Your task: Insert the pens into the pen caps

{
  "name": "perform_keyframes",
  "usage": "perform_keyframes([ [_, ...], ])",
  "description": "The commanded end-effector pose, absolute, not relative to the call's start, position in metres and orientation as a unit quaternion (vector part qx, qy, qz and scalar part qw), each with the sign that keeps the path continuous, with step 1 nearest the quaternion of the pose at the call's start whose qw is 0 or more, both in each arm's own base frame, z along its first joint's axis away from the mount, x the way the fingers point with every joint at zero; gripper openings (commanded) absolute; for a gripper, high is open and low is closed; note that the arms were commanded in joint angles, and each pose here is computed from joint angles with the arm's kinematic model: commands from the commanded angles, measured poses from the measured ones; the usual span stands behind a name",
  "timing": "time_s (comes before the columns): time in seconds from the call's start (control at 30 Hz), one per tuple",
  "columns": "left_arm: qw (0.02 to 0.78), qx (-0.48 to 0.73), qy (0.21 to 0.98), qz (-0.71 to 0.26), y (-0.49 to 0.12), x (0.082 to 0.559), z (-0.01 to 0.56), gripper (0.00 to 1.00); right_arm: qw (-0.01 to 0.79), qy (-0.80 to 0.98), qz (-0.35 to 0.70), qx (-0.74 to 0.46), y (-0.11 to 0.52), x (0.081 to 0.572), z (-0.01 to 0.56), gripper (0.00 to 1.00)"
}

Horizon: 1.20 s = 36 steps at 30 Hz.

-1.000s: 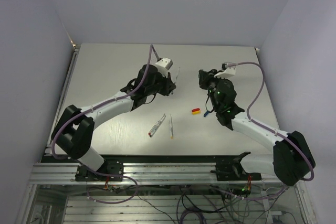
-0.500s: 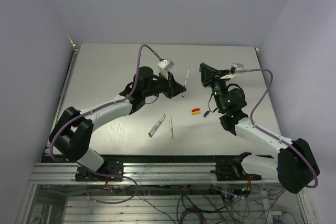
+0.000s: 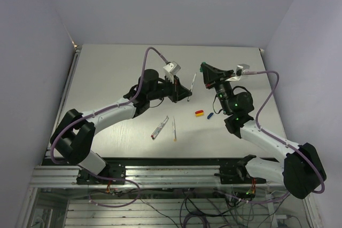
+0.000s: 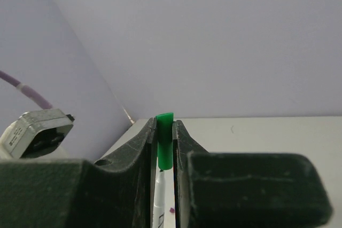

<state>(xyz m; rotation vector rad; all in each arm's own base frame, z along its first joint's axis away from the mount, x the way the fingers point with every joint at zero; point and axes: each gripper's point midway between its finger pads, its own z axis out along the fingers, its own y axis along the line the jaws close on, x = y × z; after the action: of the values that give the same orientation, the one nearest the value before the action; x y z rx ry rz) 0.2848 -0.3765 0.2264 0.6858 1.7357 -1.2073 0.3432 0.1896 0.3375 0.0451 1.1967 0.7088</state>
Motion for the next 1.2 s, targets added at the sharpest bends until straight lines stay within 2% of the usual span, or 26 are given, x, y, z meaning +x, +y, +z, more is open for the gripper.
perform_keyframes([
  [0.0, 0.461, 0.293, 0.667, -0.506, -0.383, 0.279, 0.255, 0.07, 0.769, 0.532, 0.354, 0.005, 0.195, 0.333, 0.346, 0.00],
  [1.17, 0.466, 0.299, 0.660, -0.508, -0.385, 0.273, 0.261, 0.07, 0.742, 0.557, 0.373, 0.000, 0.208, 0.334, 0.318, 0.00],
])
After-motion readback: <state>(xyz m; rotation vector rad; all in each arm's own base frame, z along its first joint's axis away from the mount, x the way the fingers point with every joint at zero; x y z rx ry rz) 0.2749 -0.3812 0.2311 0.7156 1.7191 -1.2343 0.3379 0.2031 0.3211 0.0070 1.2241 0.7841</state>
